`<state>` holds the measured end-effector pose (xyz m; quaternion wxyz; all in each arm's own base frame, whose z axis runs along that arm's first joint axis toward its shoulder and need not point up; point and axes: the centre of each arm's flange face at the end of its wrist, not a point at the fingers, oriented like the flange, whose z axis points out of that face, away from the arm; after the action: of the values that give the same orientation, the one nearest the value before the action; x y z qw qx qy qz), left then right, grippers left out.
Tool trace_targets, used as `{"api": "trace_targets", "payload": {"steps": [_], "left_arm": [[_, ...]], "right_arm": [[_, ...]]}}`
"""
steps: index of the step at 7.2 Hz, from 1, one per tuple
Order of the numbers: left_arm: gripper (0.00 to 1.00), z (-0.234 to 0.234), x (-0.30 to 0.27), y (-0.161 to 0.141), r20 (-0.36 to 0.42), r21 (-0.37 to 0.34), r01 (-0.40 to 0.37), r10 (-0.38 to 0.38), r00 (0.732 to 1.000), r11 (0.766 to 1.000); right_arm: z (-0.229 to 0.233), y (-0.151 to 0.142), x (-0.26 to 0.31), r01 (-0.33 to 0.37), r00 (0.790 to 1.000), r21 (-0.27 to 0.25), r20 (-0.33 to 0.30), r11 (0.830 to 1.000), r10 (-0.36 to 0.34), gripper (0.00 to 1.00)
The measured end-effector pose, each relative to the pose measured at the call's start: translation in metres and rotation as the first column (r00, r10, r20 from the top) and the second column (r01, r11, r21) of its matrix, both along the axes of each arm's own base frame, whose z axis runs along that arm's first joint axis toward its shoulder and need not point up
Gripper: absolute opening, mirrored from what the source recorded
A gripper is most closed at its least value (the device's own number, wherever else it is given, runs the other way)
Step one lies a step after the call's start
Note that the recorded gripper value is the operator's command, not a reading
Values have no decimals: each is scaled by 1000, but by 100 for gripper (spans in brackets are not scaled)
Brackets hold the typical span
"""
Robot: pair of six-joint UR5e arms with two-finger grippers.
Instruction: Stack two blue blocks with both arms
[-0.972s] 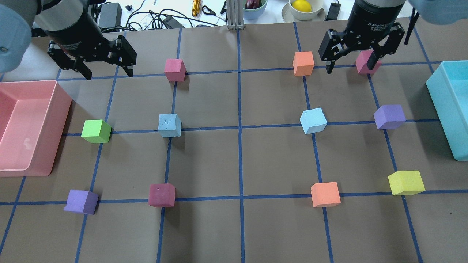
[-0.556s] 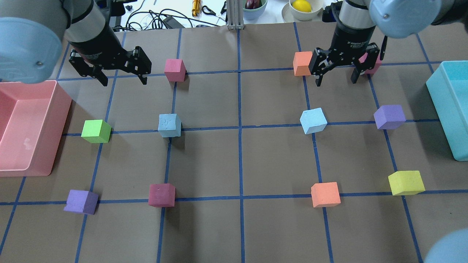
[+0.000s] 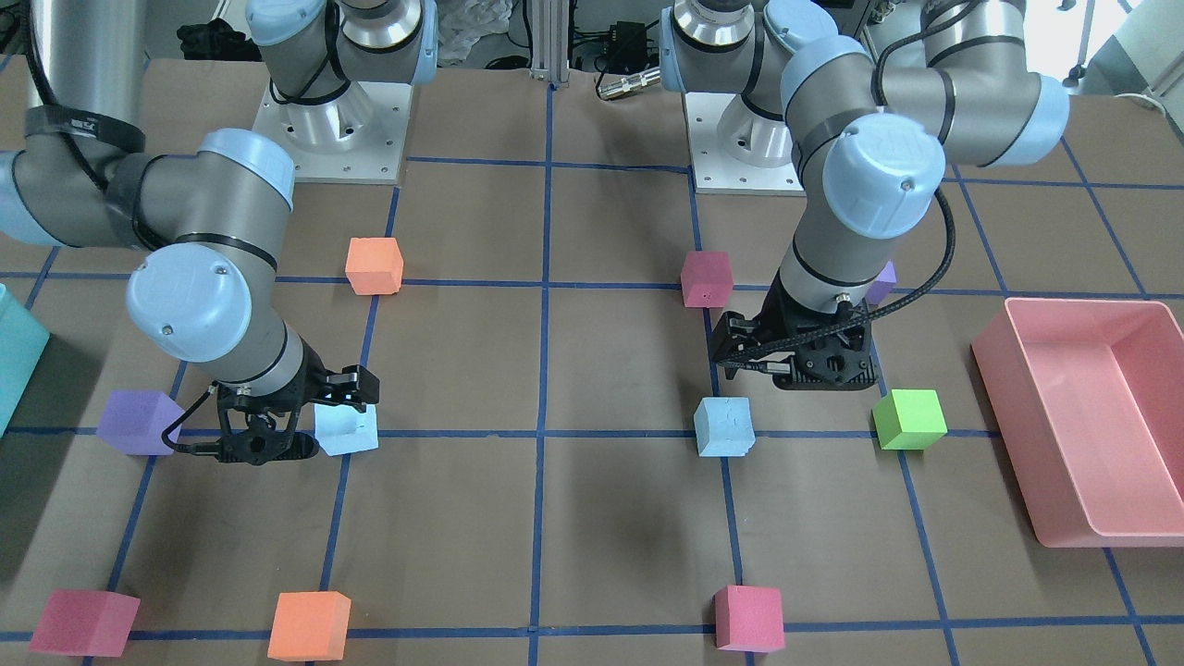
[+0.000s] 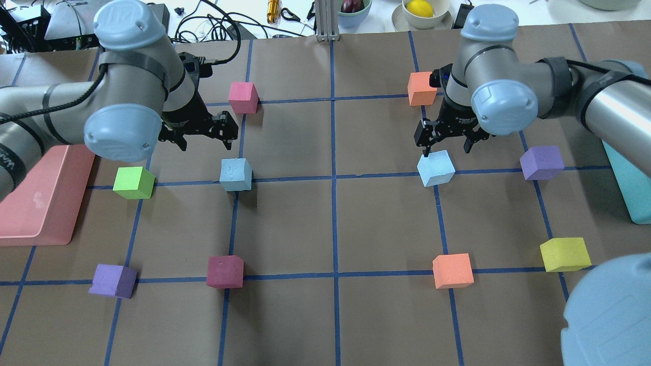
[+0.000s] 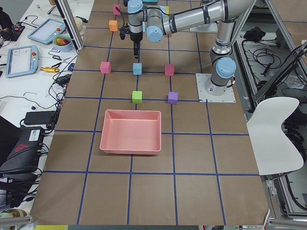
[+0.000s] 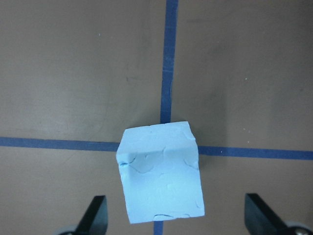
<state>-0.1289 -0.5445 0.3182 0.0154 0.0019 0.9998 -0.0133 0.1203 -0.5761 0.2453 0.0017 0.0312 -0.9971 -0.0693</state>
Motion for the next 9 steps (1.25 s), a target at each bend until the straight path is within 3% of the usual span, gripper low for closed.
{"api": "trace_targets", "payload": {"steps": [2, 3, 4, 5, 9], "left_arm": [[100, -53, -1, -3, -1, 5, 1, -1, 1000, 1000], [100, -73, -2, -6, -9, 16, 2, -2, 1000, 1000], [100, -88, -5, -8, -36, 31, 3, -2, 999, 1000], [100, -99, -8, -11, -62, 39, 5, -2, 998, 999], [100, -129, -10, -15, -70, 68, 1, 3, 998, 998]], "right_arm": [[-26, 12, 1, -1, 1000, 25, 7, 1000, 1, 100], [-35, 12, 1, -1, 1000, 28, 8, 1000, 1, 94], [-42, 9, 1, 0, 1000, 18, 8, 1000, 0, 51], [-46, 7, 1, 1, 1000, 9, 9, 1000, -1, 1], [-28, 2, 12, -9, 1000, -31, 9, 999, 9, 0]]}}
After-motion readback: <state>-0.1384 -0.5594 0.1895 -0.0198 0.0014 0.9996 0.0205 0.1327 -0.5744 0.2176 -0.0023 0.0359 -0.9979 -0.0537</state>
